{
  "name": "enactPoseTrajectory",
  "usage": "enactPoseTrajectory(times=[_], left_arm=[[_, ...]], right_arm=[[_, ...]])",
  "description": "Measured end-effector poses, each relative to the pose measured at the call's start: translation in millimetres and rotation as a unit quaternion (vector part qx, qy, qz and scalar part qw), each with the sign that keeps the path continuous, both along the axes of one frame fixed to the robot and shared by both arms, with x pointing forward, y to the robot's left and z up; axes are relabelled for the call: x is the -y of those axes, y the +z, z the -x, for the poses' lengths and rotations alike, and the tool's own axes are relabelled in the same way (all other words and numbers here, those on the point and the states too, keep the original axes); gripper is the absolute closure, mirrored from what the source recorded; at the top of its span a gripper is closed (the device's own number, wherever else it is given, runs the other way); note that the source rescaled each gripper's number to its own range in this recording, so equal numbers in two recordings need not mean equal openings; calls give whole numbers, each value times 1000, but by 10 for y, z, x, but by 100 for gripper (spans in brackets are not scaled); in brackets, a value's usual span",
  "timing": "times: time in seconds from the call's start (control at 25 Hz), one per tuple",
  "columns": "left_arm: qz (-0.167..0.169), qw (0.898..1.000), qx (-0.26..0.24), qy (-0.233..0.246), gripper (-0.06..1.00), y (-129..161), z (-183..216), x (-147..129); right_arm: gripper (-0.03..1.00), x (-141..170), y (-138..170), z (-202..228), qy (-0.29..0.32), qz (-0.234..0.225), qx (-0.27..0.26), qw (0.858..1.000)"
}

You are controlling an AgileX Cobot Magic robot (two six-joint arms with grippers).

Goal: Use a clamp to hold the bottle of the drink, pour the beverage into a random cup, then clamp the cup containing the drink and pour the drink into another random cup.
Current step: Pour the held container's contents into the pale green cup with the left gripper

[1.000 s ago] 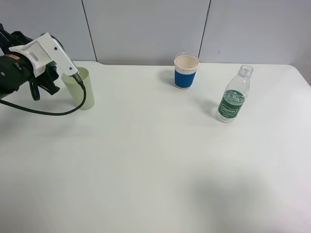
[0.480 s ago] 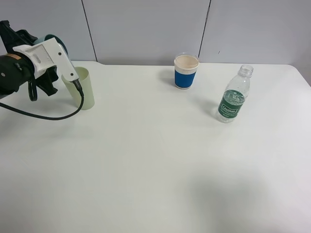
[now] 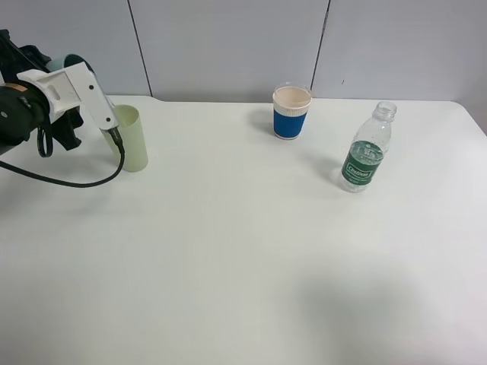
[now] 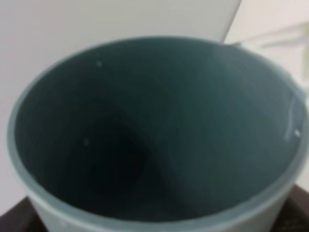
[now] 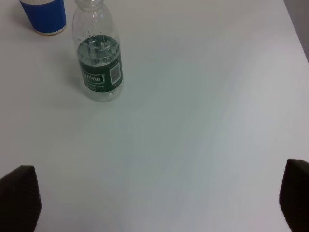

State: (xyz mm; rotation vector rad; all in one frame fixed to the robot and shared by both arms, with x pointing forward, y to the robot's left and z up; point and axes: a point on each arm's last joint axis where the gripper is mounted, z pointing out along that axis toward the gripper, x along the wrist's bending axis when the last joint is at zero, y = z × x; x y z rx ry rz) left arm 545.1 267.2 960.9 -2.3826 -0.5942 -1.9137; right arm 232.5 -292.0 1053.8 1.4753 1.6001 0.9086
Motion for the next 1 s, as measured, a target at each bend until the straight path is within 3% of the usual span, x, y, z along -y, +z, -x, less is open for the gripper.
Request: enactPoseTrajectory(times=[0.56, 1.0], left_arm=[[-41, 999, 8, 4, 91, 34, -1, -24], [-74, 997, 15, -20, 91, 61, -16, 6]], right_arm=[[-2, 0, 0, 0, 0, 0, 0, 1000], [-2, 0, 0, 0, 0, 0, 0, 1000]])
